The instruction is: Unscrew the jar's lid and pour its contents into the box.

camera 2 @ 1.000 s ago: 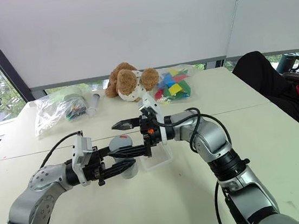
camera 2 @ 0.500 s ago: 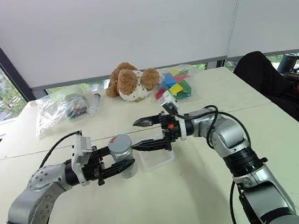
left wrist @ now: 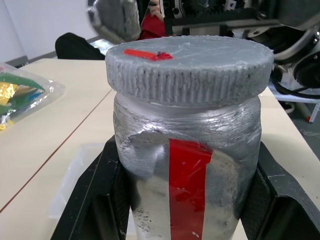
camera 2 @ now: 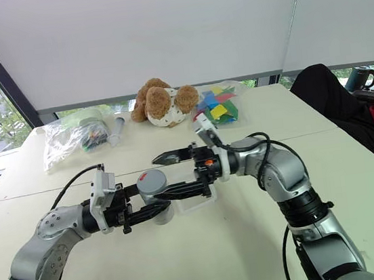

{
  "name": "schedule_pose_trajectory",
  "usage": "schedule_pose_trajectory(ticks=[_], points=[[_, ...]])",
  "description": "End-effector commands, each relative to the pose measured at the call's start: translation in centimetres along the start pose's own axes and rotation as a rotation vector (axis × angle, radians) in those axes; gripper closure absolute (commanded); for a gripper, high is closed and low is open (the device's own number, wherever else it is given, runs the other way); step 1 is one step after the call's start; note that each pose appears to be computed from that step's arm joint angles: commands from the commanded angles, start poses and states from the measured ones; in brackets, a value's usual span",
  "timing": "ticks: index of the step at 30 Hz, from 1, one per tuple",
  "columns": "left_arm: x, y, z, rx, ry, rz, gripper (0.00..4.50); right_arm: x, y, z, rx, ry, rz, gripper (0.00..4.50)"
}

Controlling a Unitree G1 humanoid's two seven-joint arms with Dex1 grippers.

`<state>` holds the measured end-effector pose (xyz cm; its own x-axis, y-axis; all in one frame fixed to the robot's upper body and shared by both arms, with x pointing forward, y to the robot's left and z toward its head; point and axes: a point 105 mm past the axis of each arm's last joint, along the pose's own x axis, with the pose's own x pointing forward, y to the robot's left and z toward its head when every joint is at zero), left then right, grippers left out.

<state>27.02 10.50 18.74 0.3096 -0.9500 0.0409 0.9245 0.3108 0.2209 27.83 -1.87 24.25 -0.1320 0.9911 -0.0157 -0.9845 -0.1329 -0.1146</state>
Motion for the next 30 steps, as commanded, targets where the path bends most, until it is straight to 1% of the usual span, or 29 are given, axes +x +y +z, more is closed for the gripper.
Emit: schedule_pose_trajectory(ticks=[1, 6, 13, 24, 30], points=[[0.3, -0.4, 1.1, 0.043, -0.030, -0.016, 2.40, 1.2, 0.1, 1.3, -0.078, 0.012, 0.004, 0.05], [0.4, -0.4, 1.1, 0.043, -0.034, -0.017, 2.40, 2.4, -0.5, 1.4, -0.086, 0.014, -0.017, 0.05], [0.5, -0.5, 1.0, 0.037, -0.036, -0.020, 2.40, 3.0, -1.7, 1.7, -0.090, 0.006, -0.049, 0.05], [0.5, -0.6, 1.1, 0.038, -0.037, -0.017, 2.40, 1.0, -2.9, 0.0, -0.070, 0.037, -0.099, 0.05], [0.4, -0.4, 1.1, 0.041, -0.035, -0.014, 2.40, 0.1, -3.0, -0.3, -0.063, 0.036, -0.093, 0.05]])
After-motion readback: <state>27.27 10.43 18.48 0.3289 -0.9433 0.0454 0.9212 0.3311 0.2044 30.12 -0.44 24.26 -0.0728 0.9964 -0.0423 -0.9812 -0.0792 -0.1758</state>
